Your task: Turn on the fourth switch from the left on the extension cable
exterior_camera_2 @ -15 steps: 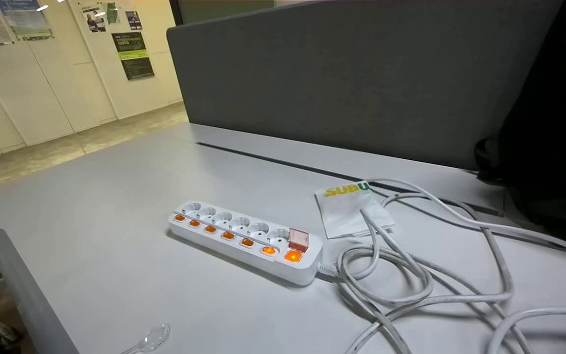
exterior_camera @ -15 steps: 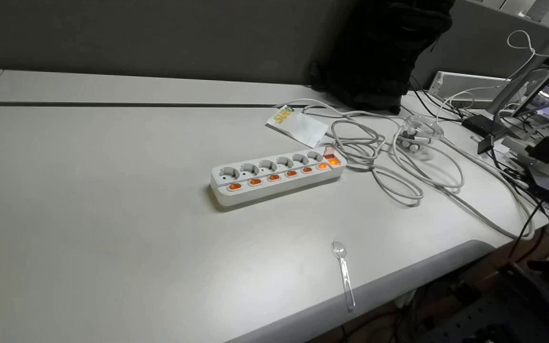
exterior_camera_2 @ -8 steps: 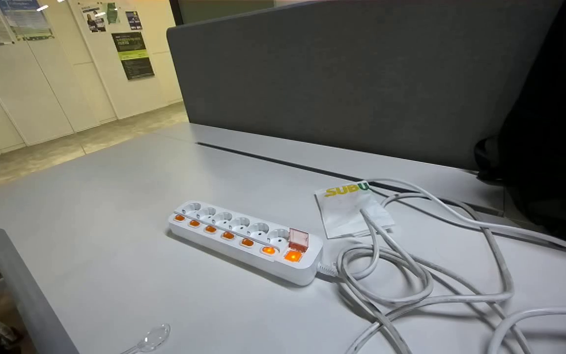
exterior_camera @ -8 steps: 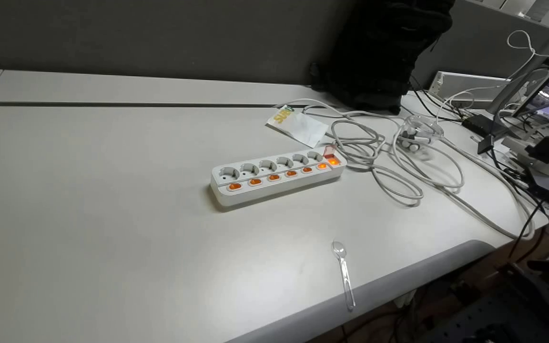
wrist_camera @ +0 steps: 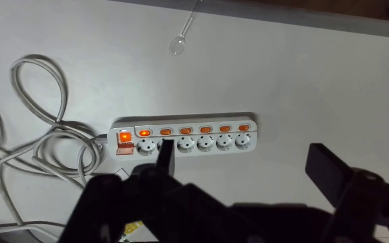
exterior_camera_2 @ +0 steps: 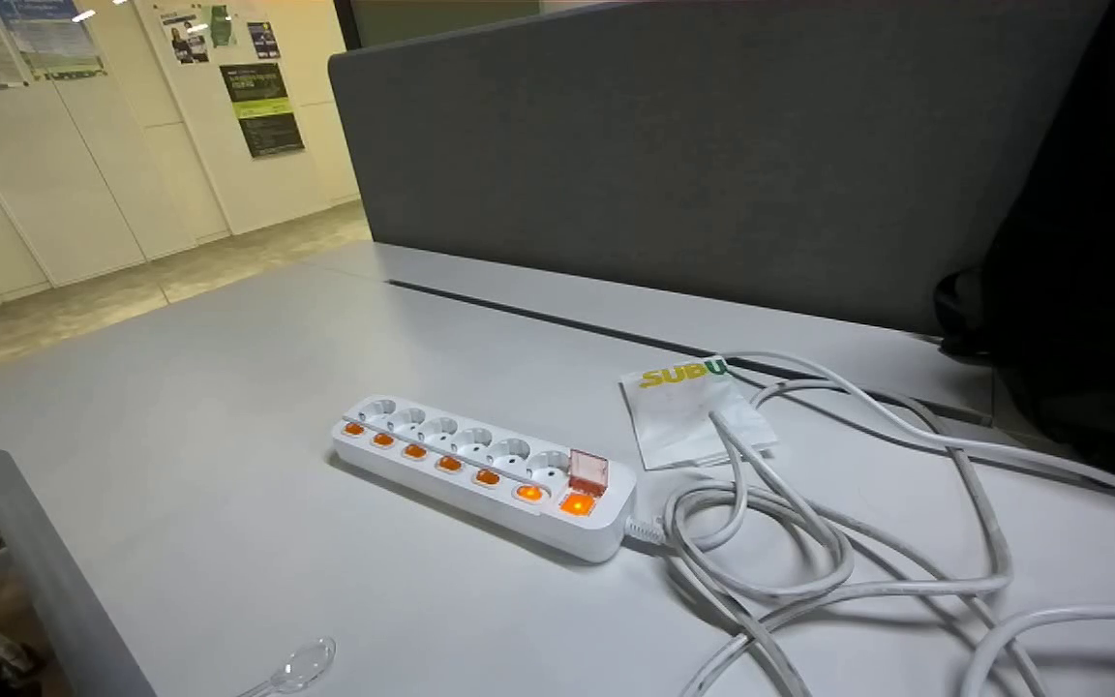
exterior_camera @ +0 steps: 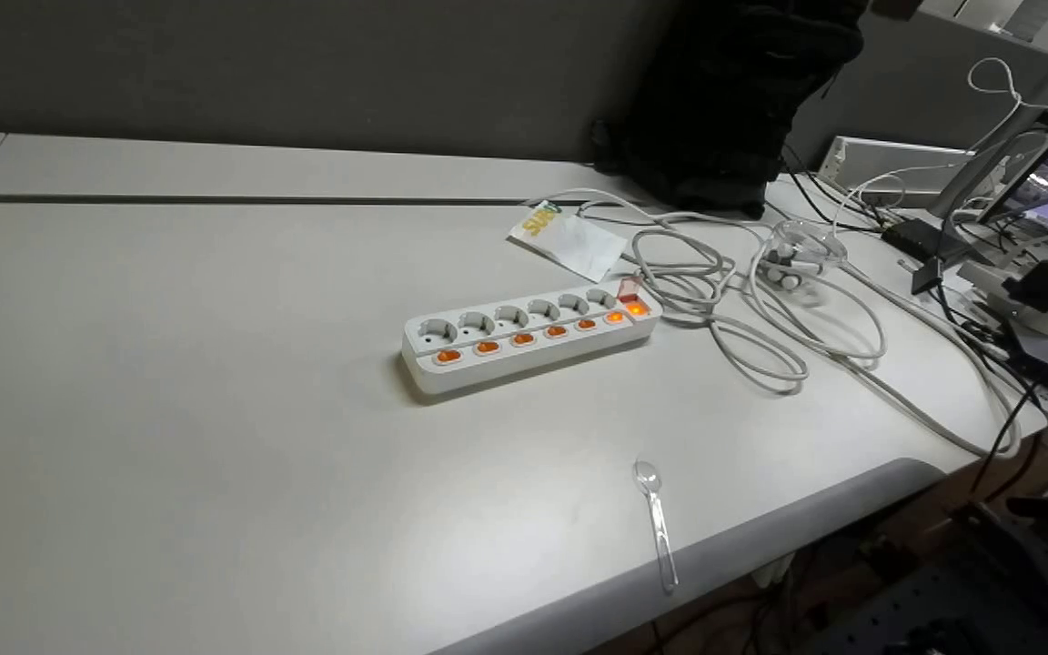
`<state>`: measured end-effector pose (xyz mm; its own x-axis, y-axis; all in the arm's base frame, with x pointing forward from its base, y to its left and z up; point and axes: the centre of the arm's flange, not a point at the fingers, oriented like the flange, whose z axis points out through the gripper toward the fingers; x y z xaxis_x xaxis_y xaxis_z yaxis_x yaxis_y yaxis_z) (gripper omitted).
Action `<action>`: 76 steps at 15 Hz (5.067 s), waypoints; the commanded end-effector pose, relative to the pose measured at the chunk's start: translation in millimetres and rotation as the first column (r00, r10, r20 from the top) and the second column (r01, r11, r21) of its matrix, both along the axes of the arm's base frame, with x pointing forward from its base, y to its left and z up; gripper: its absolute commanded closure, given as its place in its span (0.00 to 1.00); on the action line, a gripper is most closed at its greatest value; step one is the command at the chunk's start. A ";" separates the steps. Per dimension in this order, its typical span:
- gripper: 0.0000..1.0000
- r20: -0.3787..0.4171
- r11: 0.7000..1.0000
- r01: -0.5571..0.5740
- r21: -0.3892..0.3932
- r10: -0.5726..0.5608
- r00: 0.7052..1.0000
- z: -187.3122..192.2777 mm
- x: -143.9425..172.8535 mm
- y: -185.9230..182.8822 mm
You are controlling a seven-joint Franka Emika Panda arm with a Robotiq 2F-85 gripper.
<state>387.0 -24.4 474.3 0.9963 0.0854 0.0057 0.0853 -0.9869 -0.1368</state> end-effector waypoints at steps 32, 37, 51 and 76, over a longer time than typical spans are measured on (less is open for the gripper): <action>1.00 0.061 0.987 -0.059 -0.146 0.068 0.996 -249.3 86.1 10.4; 1.00 0.055 0.987 -0.045 -0.152 0.053 0.997 -276.7 87.7 8.0; 1.00 0.140 0.997 -0.010 -0.071 0.020 0.990 -322.5 104.6 32.1; 1.00 0.179 0.970 0.235 -0.061 -0.221 0.959 -343.6 69.4 24.6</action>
<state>465.8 2.8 146.8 0.9637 -0.0287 0.2653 -0.0230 -0.9994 -0.0245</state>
